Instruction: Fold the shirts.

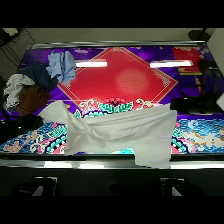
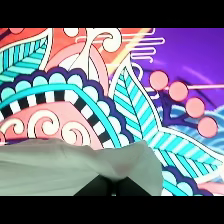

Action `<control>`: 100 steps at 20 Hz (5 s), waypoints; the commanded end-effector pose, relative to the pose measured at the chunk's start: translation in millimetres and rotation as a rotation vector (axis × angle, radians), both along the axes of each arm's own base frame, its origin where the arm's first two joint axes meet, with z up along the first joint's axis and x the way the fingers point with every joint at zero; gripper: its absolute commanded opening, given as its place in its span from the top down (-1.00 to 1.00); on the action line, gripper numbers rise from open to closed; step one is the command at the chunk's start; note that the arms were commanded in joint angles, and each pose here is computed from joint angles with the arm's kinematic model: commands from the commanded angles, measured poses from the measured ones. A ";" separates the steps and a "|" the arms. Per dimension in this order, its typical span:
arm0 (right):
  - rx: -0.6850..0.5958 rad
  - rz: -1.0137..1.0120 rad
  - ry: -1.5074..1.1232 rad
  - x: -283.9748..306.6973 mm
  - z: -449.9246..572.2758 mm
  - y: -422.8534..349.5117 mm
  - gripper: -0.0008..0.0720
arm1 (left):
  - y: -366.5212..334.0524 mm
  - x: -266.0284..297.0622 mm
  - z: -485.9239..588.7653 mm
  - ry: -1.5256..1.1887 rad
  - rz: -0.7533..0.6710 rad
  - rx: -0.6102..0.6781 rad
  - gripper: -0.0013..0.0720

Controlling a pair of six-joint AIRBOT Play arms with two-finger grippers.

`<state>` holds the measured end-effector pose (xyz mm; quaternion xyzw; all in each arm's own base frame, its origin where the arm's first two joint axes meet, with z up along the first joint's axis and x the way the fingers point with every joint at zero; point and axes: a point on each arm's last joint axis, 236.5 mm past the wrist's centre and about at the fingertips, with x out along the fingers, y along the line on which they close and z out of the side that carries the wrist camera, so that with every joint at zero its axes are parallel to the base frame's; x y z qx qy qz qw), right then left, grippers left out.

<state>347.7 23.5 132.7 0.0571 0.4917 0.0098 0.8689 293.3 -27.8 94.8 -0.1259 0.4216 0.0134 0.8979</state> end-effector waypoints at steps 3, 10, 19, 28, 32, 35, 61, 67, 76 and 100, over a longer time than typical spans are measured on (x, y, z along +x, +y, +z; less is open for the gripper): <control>0.260 -0.231 -0.078 118.0 -97.3 22.5 0.86 | -2.7 74.1 -94.6 0.138 0.076 -0.093 0.88; 0.297 -0.142 -0.036 134.4 -87.5 30.9 -0.59 | -14.0 76.3 -95.8 0.394 -0.089 -0.104 -0.81; 0.299 -0.334 0.432 17.1 -124.4 -128.1 -0.50 | -57.3 -84.7 -167.9 0.780 -0.233 -0.410 -0.62; 0.315 -0.308 0.448 16.4 -132.8 -122.3 -0.51 | -69.0 -77.0 -200.7 0.705 -0.118 -0.493 -0.14; 0.333 -0.233 0.511 12.6 -150.0 -103.4 -0.51 | -62.2 -62.7 -204.1 0.653 -0.072 -0.475 0.71; 0.322 -0.148 0.567 11.4 -176.7 -79.5 -0.54 | -62.8 -63.7 -203.5 0.657 -0.075 -0.477 0.88; -0.140 -0.042 -1.380 -99.5 451.8 -32.8 0.87 | 9.9 -107.8 482.1 -1.166 0.016 0.065 0.88; -0.182 -0.140 -1.431 -188.4 461.5 -30.1 0.87 | 3.7 -133.7 485.1 -1.187 0.005 0.067 0.88; 0.003 -0.096 -0.725 -43.2 294.6 -46.8 0.87 | 15.3 1.3 310.2 -0.479 -0.091 0.090 0.88; 0.191 -0.023 0.555 94.2 -139.8 -30.2 0.87 | 12.9 93.3 -136.7 0.753 -0.353 -0.192 0.88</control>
